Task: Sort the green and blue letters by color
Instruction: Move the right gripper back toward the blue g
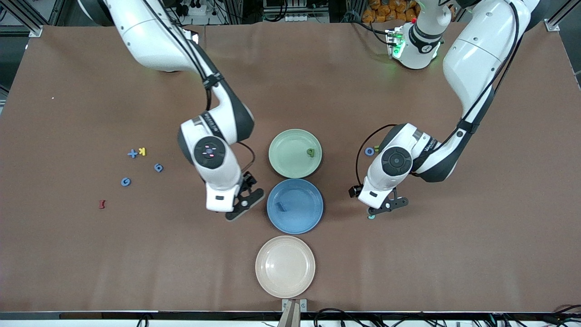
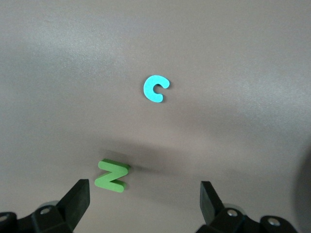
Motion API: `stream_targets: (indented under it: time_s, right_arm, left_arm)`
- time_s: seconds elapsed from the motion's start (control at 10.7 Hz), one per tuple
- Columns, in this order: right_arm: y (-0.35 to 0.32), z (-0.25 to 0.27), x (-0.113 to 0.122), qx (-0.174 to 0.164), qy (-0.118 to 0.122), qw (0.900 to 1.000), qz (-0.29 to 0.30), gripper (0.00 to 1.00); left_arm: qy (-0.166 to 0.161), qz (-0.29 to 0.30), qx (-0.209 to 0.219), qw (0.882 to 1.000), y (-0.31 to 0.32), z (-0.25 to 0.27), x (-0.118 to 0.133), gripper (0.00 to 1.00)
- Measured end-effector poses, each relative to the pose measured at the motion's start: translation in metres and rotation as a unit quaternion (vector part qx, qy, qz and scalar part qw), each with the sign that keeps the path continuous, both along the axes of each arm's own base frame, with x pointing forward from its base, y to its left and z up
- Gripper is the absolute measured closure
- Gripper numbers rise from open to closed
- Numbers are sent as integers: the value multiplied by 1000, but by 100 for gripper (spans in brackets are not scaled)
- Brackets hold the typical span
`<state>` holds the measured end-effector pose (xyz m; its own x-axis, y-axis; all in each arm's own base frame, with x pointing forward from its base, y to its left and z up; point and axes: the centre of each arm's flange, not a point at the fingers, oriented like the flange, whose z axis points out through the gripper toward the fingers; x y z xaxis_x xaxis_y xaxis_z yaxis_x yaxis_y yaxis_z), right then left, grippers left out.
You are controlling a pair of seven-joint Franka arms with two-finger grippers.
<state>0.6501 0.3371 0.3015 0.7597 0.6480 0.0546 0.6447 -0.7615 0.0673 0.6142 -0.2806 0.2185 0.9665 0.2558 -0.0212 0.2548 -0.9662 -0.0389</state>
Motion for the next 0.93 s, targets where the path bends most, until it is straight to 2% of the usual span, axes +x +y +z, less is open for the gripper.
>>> stream_targets:
  time_s: [0.09, 0.47, 0.75, 0.93]
  right_arm:
    - [-34, -3, 1, -1, -3, 1000, 20, 0]
    - [-166, 1, 12, -15, 16, 994, 106, 0]
    - [-210, -14, 10, -20, 34, 988, 150, 0]
    - [-218, -22, -2, -20, 37, 984, 171, 0]
  left_arm:
    - [0, -1, 0, 1000, -1, 0, 0, 0]
    - [4, 3, -6, 1000, -3, 1, -1, 0]
    - [5, 5, -8, 1000, -3, 1, -1, 0]
    - [5, 6, -10, 1000, -3, 2, -1, 0]
